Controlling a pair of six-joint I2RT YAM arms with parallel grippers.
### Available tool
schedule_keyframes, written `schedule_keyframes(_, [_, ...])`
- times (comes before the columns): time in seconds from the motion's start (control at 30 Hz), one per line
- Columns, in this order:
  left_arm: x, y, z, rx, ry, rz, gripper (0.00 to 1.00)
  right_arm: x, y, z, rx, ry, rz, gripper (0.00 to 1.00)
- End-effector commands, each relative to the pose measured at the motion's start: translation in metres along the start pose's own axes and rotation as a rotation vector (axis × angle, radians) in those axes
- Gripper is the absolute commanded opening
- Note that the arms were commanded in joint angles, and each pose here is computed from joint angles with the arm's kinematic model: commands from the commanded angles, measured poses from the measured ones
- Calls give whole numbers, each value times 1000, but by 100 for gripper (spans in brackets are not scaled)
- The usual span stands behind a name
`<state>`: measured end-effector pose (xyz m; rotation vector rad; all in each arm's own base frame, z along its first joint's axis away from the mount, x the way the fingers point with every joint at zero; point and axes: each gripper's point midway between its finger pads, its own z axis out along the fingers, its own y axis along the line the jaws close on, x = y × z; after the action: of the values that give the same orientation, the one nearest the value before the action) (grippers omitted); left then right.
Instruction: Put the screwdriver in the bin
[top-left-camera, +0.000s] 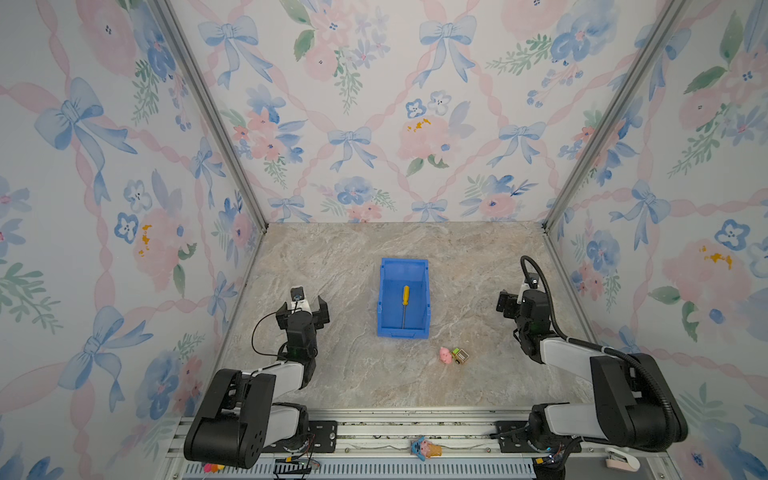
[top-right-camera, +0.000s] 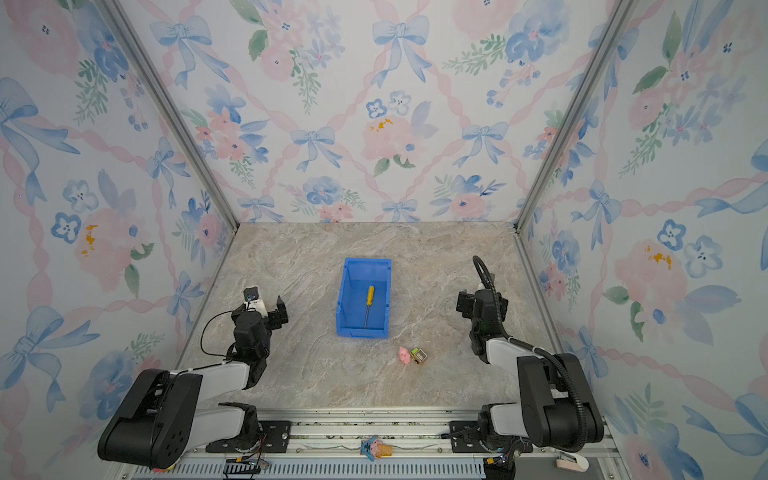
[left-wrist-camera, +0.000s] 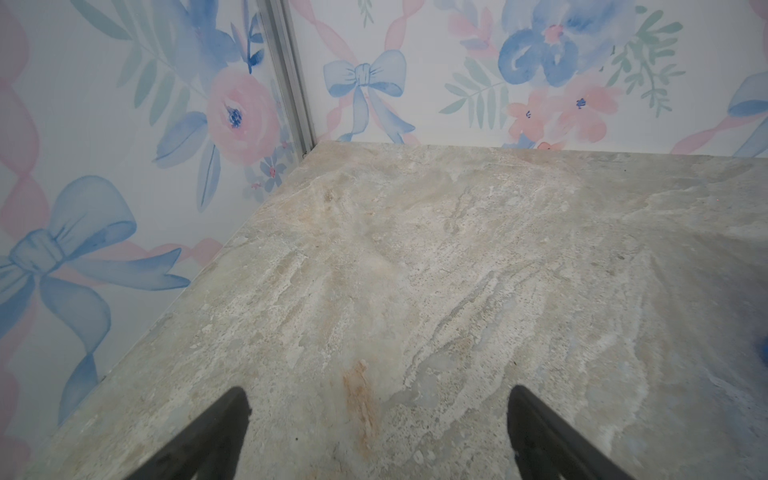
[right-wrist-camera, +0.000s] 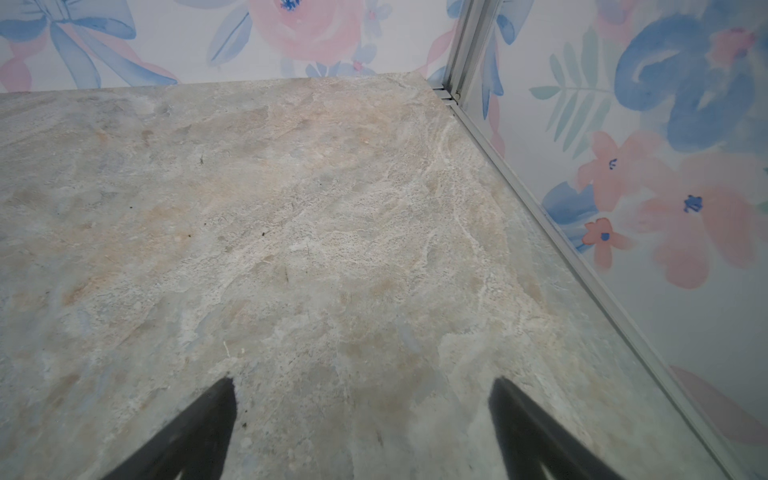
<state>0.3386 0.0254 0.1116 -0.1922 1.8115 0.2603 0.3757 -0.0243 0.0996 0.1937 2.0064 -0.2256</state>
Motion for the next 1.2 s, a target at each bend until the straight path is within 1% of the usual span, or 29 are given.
schedule_keyframes(0.0, [-28,-4,7,16,-108,0,97,-22,4,9,-16,-73,4,97])
schedule_keyframes(0.17, [-23,-8,18,16,-96,10,97,-17,6,18,-29,-69,4,97])
schedule_keyframes(0.27, [-17,-9,19,20,-99,9,98,-16,12,18,-61,-69,-8,97])
schedule_keyframes(0.5, [-8,-13,26,35,-88,20,98,-16,13,19,-66,-67,-10,97])
schedule_keyframes(0.53, [-8,-13,27,37,-87,19,98,-16,15,19,-76,-66,-13,97])
schedule_keyframes(0.63, [-8,-15,27,52,-88,21,97,-8,32,17,-183,-83,-49,97])
schedule_keyframes(0.67, [-7,-15,27,51,-83,21,97,-8,33,16,-187,-117,-42,97])
schedule_keyframes(0.7, [-8,-15,28,53,-84,18,98,-8,31,16,-181,-124,-38,97])
schedule_keyframes(0.77, [-8,-14,29,54,-82,13,97,-6,31,16,-179,-108,-42,97])
schedule_keyframes(1.17, [-7,-12,30,57,-73,4,98,-7,31,16,-177,-110,-42,97])
